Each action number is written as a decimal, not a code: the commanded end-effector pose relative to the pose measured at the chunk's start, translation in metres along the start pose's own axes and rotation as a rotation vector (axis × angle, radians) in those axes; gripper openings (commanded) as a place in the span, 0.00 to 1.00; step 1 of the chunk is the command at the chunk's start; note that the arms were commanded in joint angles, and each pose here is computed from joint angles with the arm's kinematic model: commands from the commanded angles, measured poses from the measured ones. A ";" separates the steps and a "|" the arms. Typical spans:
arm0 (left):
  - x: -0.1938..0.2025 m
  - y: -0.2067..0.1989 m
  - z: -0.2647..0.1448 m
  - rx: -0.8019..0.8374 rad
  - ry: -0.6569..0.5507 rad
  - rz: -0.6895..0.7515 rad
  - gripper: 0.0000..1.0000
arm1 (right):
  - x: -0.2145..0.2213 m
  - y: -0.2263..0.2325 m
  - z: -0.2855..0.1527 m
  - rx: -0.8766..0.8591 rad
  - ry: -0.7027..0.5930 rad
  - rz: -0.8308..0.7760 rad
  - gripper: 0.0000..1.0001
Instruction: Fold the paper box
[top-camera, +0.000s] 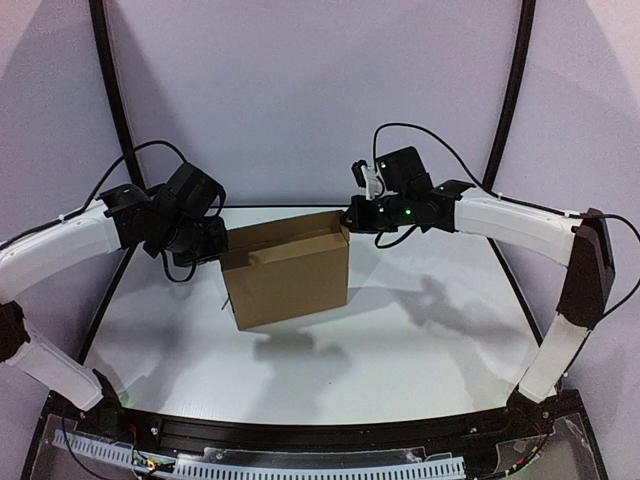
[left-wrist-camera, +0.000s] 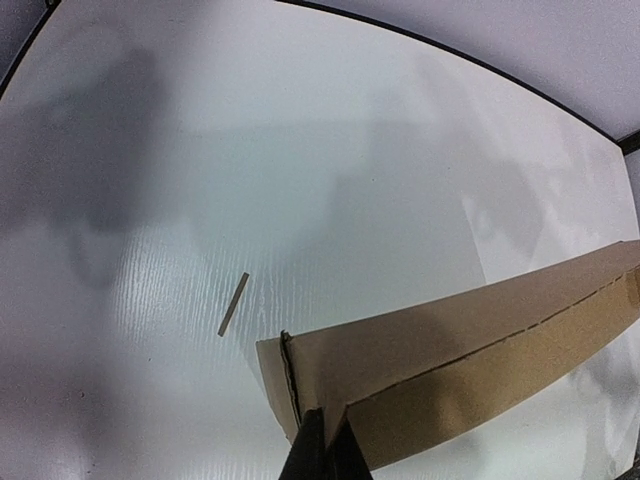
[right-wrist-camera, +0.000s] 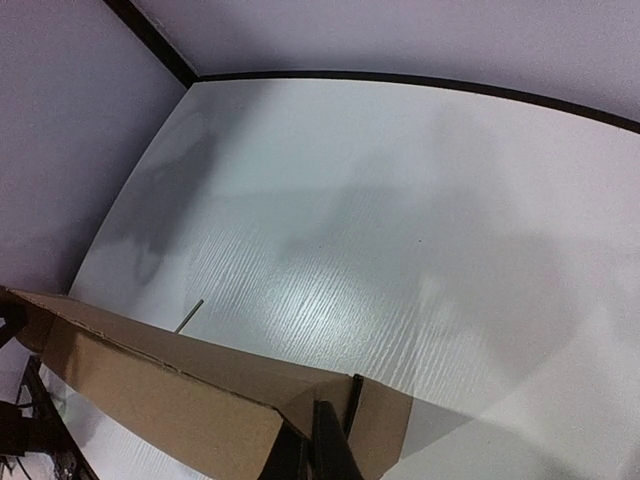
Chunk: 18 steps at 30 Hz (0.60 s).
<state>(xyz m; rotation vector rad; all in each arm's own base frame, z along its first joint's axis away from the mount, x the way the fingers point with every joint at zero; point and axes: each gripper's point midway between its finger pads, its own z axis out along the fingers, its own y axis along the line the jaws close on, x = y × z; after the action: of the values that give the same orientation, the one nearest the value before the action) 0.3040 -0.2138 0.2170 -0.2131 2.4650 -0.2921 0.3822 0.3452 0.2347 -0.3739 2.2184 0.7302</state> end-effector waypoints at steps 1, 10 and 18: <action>0.075 0.031 0.022 -0.145 0.295 0.109 0.01 | 0.030 0.018 0.004 -0.052 0.060 -0.080 0.00; 0.094 0.035 0.025 -0.153 0.307 0.104 0.01 | 0.058 0.013 0.010 -0.048 0.026 -0.108 0.00; 0.110 0.032 0.034 -0.121 0.282 0.085 0.01 | 0.073 0.006 0.006 -0.075 -0.048 -0.125 0.00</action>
<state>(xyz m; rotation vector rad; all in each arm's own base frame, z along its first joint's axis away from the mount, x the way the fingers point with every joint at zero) 0.2898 -0.2190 0.2071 -0.2034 2.4281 -0.2827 0.3651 0.3400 0.2284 -0.4060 2.0046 0.7260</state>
